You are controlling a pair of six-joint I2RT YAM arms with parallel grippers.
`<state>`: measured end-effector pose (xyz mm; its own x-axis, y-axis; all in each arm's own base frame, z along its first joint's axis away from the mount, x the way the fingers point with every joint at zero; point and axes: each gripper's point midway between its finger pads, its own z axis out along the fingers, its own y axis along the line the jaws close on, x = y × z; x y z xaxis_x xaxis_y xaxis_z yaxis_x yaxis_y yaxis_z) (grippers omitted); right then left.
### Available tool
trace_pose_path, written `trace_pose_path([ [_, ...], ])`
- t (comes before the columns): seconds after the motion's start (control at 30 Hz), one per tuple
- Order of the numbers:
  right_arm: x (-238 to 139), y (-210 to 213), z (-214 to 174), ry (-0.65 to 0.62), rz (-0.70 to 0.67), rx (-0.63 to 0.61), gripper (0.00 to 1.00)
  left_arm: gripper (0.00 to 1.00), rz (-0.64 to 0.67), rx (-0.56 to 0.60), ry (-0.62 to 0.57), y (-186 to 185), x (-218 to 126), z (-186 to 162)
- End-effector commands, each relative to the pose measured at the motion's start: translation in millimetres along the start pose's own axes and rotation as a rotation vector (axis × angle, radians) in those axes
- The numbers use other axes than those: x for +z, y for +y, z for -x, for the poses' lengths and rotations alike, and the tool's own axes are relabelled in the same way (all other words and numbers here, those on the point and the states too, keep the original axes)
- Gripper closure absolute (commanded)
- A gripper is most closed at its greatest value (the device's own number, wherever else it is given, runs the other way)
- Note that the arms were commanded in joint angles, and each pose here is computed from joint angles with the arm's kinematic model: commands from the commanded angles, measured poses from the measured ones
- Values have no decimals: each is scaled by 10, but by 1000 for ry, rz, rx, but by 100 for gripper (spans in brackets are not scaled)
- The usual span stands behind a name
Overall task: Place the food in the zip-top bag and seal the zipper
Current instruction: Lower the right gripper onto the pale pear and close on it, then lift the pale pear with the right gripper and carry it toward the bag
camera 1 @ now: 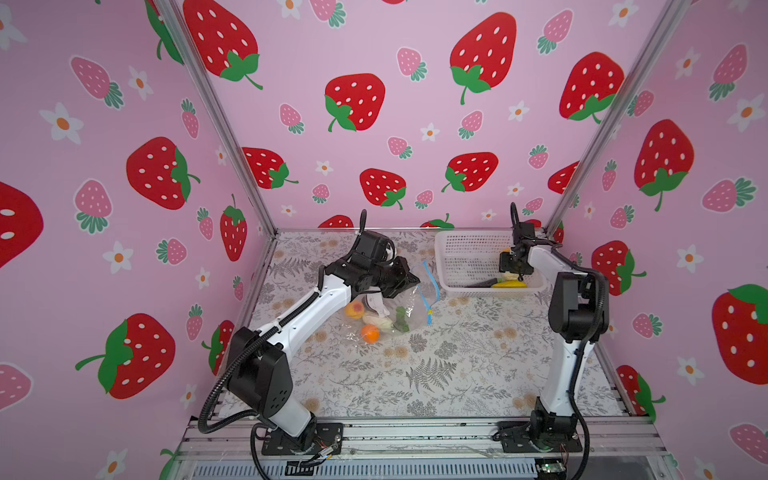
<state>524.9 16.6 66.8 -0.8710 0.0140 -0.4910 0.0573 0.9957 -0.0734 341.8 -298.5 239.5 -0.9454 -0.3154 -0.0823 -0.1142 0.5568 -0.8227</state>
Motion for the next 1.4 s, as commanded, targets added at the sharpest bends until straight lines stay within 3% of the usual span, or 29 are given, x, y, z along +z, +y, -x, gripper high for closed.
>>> trace_pose_path([
  [0.0, -153, 36, 117, -31, 39, 23, 38, 100, -36, 22, -1, -186, -50, 12],
  [0.57, -391, 295, 252, -81, 178, 48, 39, 100, -36, 23, -3, -181, -55, 9],
  [1.37, -841, 942, 320, -153, 533, 110, 39, 100, -34, 25, -4, -177, -63, -11],
])
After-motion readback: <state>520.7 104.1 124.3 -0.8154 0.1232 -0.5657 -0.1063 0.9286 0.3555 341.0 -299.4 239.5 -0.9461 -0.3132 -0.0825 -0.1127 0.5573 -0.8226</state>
